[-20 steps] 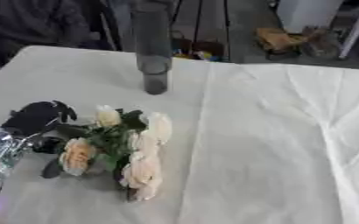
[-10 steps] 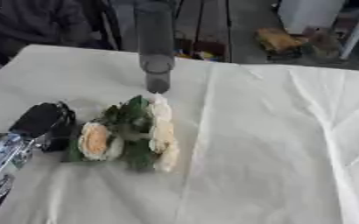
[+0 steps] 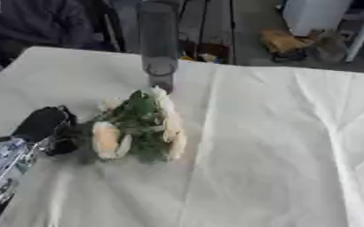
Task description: Arrange flowers into the vase.
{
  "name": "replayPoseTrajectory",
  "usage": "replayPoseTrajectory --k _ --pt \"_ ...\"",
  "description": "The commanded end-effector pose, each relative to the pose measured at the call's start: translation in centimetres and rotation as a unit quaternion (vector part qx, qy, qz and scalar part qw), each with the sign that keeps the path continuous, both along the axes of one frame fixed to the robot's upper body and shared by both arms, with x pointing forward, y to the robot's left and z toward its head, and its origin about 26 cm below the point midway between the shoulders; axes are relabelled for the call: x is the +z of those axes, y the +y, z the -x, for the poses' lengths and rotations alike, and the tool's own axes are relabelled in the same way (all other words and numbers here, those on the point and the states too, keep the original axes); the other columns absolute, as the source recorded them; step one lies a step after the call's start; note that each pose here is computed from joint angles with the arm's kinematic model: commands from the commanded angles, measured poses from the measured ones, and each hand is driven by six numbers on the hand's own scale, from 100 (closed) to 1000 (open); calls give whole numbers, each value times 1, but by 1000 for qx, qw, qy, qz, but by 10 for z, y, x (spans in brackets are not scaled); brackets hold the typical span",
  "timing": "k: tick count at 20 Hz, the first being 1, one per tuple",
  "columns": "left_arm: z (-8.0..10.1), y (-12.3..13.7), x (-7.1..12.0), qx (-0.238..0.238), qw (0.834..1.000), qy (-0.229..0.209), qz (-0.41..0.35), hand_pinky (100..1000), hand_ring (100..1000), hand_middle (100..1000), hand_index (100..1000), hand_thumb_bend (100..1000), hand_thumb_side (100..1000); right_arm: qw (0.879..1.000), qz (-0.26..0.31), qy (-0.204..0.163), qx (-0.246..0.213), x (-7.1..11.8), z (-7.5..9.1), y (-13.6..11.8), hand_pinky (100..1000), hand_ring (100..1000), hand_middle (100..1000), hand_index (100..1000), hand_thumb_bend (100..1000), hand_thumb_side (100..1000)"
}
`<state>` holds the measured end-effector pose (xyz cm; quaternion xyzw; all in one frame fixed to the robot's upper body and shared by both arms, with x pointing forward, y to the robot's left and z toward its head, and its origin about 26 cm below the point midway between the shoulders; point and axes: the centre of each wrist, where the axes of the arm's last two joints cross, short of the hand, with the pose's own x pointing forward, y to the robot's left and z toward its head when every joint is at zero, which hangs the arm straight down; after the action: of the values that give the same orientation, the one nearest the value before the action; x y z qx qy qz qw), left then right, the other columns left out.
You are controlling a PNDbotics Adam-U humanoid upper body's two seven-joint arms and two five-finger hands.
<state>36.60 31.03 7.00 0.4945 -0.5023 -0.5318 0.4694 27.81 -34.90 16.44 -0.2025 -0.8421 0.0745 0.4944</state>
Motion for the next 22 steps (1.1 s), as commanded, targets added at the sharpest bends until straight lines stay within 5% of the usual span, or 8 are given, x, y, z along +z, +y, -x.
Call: replayPoseTrajectory --k 1,5,14,18,19,22 --pt "1 -5 -3 1 1000 4 10 100 100 144 305 1000 342 1000 5 -10 3 8 -1 -2 803 764 689 853 100 847" --pt "1 -13 -1 -4 999 -16 41 100 100 100 223 1000 414 1000 4 -10 2 8 -1 -2 803 764 689 853 100 845" --pt "2 -24 14 -29 992 -55 109 100 100 100 107 1000 398 1000 3 -10 2 8 -1 -3 803 765 689 853 100 848" --pt "4 -26 28 -42 991 -72 103 100 100 100 100 1000 369 1000 3 -10 1 8 -1 -3 803 765 689 853 100 847" --pt "4 -26 33 -46 991 -78 102 100 100 100 100 1000 295 1000 3 -10 1 8 -1 -3 803 765 689 853 100 847" --pt "4 -25 64 -62 987 -117 91 100 100 100 100 1000 241 1000 4 -8 -1 7 0 -4 803 765 689 853 100 847"
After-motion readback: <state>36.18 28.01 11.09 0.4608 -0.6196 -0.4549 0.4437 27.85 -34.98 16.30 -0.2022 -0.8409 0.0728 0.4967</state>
